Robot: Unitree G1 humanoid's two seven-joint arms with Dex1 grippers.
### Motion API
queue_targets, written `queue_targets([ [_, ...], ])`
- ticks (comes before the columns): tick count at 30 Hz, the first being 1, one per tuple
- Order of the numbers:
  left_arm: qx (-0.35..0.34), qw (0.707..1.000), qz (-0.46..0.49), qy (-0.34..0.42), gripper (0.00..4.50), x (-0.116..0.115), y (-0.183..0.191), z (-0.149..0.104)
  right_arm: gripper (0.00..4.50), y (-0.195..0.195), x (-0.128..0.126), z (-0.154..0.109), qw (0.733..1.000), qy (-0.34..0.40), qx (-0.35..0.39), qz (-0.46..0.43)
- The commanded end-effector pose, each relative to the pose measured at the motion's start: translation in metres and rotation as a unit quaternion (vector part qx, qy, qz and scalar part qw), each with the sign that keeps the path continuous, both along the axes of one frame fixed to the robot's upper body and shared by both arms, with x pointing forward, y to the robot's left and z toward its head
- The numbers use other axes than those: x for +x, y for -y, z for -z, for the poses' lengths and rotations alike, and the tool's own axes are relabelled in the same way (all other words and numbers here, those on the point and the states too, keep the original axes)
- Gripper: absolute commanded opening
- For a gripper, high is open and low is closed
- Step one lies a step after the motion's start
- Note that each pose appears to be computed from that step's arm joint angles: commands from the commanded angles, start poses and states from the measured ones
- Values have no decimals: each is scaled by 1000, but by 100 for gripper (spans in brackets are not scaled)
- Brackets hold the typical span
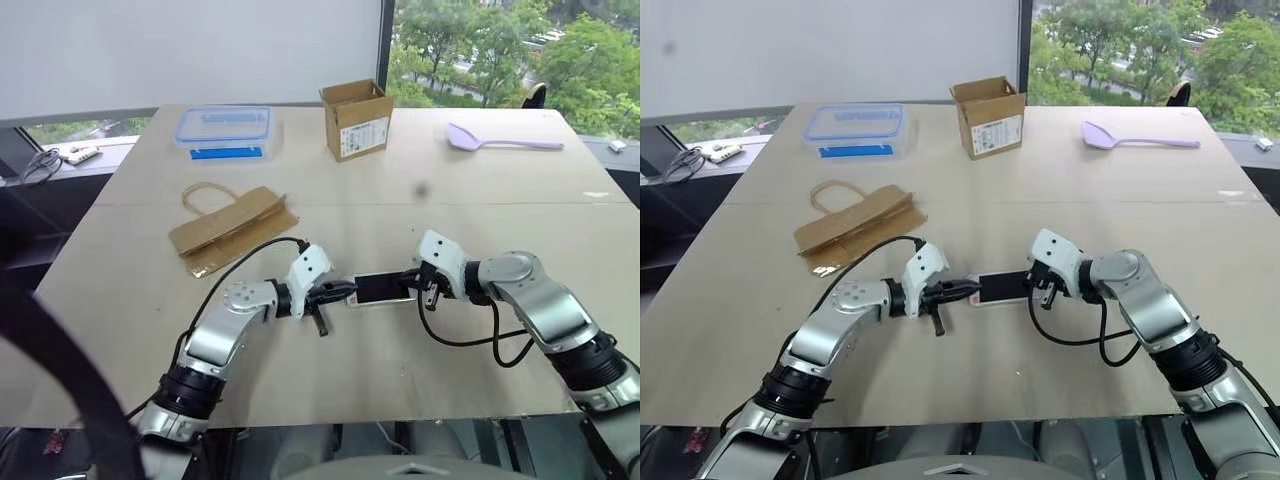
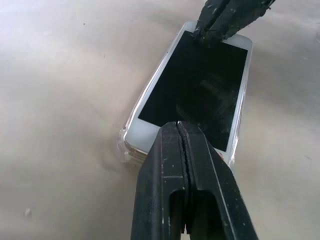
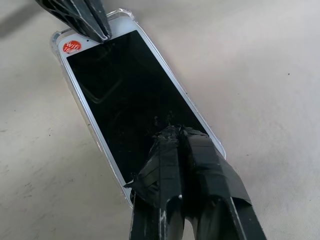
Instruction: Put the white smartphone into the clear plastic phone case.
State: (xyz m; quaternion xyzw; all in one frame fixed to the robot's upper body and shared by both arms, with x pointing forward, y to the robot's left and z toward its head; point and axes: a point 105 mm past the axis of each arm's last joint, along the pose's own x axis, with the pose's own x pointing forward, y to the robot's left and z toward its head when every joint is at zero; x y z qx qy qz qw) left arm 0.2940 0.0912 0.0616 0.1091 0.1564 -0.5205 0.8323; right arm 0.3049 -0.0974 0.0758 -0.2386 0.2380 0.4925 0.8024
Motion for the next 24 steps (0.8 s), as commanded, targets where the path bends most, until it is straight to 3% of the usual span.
queue_targets([
  [1, 36, 998, -6, -41, 0, -9, -8, 24, 3, 31, -36, 90, 977, -185, -87, 57],
  [8, 37, 998, -5, -41, 0, -9, -7, 20, 3, 28, -42, 109, 970, -216, -92, 62],
  [11, 34, 999, -8, -41, 0, -8, -8, 19, 3, 26, -32, 102, 975, -192, -65, 85],
  [18, 6, 999, -30, -26, 0, -3, -13, 11, 3, 20, -24, 54, 995, -78, 16, 61],
  [21, -54, 997, -59, -7, 0, 4, -16, -11, 3, 12, -18, 15, 992, -16, 101, 68],
  [24, -90, 993, -79, -6, 0, 6, -27, -24, 3, 18, -18, -8, 988, 22, 125, 85],
])
